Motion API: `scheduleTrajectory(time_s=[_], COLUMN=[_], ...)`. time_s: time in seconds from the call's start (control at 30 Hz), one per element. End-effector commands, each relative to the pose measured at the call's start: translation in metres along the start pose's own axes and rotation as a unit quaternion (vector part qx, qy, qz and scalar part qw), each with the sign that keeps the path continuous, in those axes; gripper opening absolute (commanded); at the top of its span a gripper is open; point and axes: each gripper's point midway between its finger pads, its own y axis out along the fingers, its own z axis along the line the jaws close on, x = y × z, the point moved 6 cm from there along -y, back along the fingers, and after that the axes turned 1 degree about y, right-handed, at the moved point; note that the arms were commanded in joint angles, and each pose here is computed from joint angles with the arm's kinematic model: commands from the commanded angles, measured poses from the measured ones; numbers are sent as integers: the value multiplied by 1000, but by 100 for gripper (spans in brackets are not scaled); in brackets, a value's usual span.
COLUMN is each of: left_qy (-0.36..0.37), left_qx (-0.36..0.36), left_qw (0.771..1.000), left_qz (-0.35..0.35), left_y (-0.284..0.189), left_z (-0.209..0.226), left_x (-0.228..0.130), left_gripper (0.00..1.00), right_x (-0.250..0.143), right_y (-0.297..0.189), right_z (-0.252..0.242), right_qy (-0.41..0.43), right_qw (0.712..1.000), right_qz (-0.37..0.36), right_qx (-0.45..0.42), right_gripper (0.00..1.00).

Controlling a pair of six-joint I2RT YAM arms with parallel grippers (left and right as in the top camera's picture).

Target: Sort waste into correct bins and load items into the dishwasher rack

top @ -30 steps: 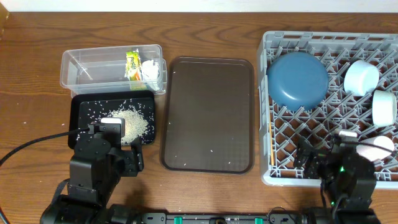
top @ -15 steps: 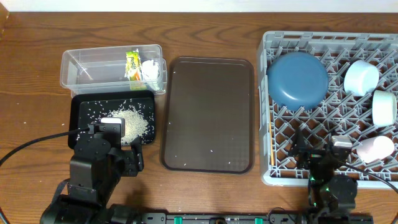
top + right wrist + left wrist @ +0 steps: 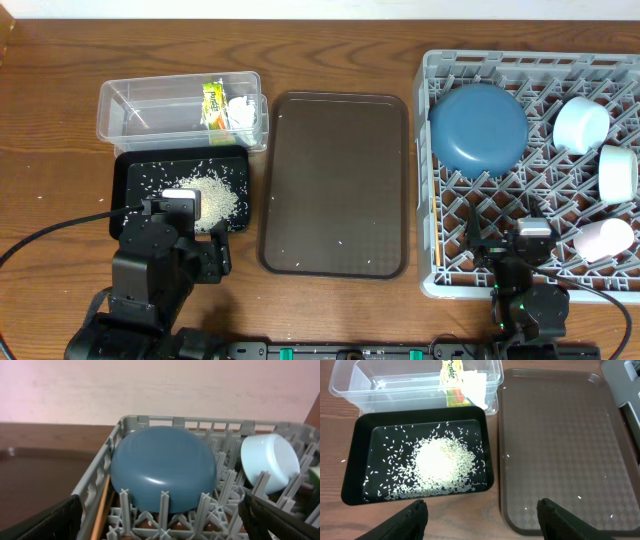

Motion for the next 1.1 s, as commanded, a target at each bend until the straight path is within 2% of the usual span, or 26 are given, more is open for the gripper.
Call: scheduleTrajectory(time_s=[0.0, 1.07], left_qy=[-1, -1], left_qx=[5, 5], left_qw=[1000, 1000], left_qz=[-1, -1], left_y=[0, 0], left_z=[1, 1], left_x=[0, 0], left_gripper=[73, 73], right_x=[-2, -1], right_y=[0, 0], right_z=[6, 7], right_qy=[-64, -72], right_qw=[998, 997], right_qz=[-1, -2], right_qx=[20, 23], right_gripper=[99, 99])
